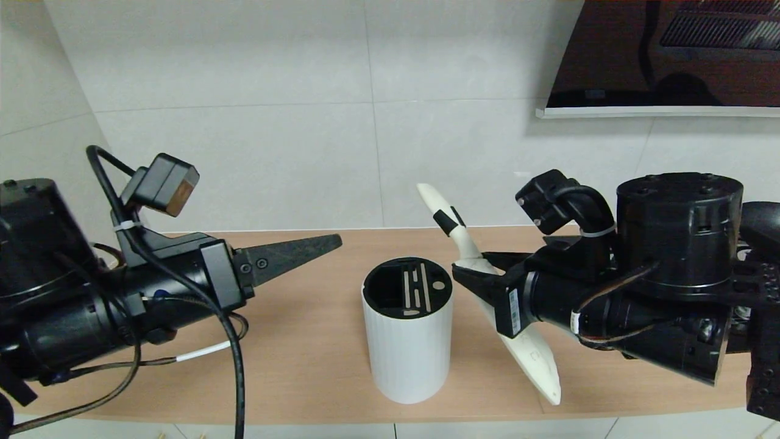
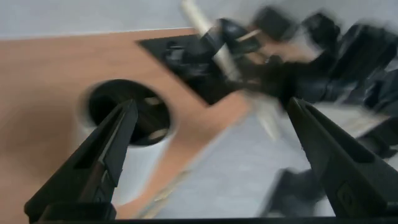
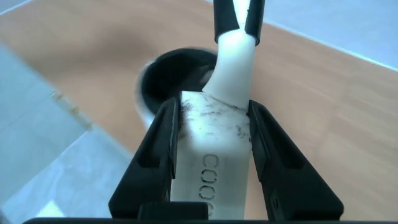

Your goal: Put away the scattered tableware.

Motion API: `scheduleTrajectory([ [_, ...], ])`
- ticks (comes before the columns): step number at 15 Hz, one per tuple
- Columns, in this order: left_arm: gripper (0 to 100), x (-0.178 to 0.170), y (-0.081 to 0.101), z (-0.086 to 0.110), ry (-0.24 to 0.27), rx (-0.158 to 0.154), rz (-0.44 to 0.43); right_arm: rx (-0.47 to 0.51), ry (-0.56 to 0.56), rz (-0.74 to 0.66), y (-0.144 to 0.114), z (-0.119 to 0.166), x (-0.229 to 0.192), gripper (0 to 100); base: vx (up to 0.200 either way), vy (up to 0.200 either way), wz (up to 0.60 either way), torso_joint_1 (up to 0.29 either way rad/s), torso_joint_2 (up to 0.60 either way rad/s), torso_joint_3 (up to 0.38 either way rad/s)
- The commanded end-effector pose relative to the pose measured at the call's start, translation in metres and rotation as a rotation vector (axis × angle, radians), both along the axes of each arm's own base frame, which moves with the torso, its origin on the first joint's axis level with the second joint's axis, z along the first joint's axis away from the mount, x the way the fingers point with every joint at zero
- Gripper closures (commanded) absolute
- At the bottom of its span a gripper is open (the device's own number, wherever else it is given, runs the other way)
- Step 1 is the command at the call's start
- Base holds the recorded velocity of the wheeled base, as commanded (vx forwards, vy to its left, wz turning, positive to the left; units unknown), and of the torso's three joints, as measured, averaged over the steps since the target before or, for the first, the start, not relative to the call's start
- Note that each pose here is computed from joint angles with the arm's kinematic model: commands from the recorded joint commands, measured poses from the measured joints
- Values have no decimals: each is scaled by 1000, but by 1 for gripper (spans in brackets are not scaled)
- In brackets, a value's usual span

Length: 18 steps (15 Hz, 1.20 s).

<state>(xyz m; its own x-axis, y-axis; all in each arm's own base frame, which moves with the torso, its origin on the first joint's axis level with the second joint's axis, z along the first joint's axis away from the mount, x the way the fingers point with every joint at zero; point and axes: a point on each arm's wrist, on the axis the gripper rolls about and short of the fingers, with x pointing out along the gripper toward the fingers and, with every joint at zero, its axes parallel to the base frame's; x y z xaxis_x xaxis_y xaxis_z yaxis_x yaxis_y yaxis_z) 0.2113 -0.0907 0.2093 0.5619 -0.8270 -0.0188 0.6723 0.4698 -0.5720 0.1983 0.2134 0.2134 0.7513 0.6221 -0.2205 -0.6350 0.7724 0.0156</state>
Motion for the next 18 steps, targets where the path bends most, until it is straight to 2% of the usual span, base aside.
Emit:
scheduleTrajectory([
  [1,0,9,-18,-11,80,-43,-32,24,-20,37,8,1,-7,100,0,0,0,0,0,0],
  [3,0,15,-35,-12,108,-101,-50,57,-21,69,15,3,-16,100,0,0,0,0,0,0],
  [5,0,21,-58,-20,105,-111,-14,78,-4,90,20,4,-21,100,0,0,0,0,0,0],
  [7,0,20,-71,-22,99,-114,3,76,2,111,25,2,-25,100,0,0,0,0,0,0],
  [10,0,21,-74,-23,71,-134,3,75,4,135,29,0,-31,100,0,0,0,0,0,0],
  [13,0,24,-80,-25,41,-158,43,71,7,146,31,-1,-34,100,0,0,0,0,0,0],
  [18,0,19,-86,-28,49,-150,24,67,12,147,32,-3,-34,100,0,0,0,0,0,0],
])
